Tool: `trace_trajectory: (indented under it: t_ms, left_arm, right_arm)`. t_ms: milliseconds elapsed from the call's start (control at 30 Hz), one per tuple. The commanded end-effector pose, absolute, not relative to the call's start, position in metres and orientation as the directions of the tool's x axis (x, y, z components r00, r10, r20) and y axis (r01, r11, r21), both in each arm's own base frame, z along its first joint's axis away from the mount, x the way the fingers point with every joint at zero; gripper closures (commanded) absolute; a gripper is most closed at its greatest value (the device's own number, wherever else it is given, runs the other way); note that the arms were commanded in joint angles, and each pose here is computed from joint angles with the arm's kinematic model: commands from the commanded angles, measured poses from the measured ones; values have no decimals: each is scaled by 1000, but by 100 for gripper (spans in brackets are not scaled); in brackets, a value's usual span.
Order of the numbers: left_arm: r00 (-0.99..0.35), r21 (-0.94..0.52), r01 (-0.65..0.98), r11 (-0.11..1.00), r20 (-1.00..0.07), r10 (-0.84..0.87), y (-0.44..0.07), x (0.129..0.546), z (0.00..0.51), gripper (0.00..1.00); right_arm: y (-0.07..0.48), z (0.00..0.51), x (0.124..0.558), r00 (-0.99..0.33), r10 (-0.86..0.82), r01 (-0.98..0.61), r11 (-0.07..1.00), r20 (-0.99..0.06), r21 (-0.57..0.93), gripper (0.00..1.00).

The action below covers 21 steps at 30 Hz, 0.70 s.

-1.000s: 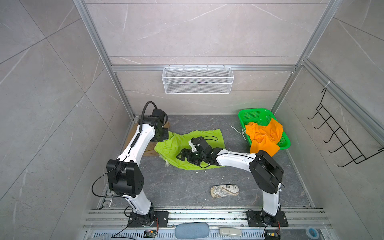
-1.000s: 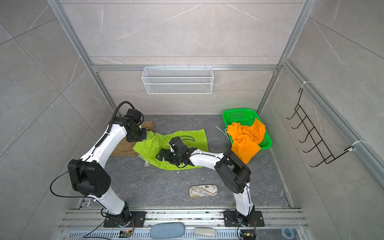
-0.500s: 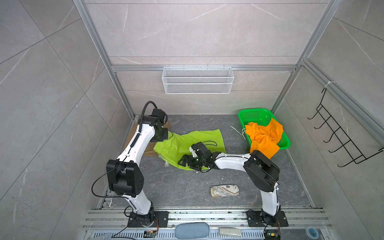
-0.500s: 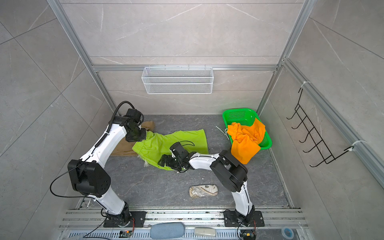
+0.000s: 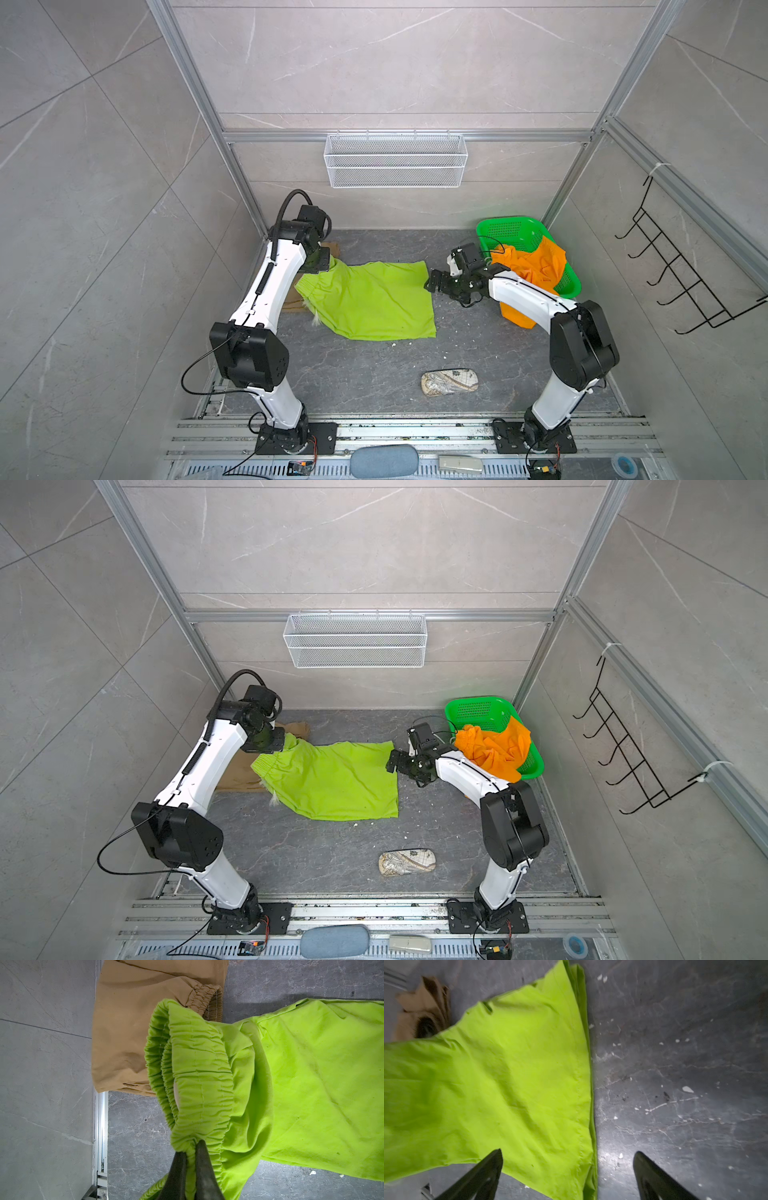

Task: Fold and stack the shorts

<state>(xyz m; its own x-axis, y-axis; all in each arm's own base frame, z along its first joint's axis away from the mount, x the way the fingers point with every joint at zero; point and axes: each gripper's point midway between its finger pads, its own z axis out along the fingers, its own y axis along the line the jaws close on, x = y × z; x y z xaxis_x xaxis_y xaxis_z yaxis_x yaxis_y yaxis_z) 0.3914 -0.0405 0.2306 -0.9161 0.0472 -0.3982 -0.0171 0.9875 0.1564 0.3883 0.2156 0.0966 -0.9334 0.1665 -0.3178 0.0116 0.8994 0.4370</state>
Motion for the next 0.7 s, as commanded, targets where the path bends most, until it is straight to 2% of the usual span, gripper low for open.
trace_trajectory:
  t_ms: [0, 267, 667]
  left_arm:
    - [-918, 168, 9, 986, -389, 74, -52, 394, 237, 100]
    - [-931, 135, 11, 991, -360, 59, -77, 398, 239, 100]
    - [-944, -35, 56, 998, -327, 41, -157, 399, 233, 99]
  right_arm:
    - [223, 77, 375, -962, 105, -12, 906, -251, 422, 1]
    - [242, 59, 376, -972, 107, -2, 889, -212, 458, 1]
    - [263, 40, 372, -980, 73, -17, 897, -184, 443, 1]
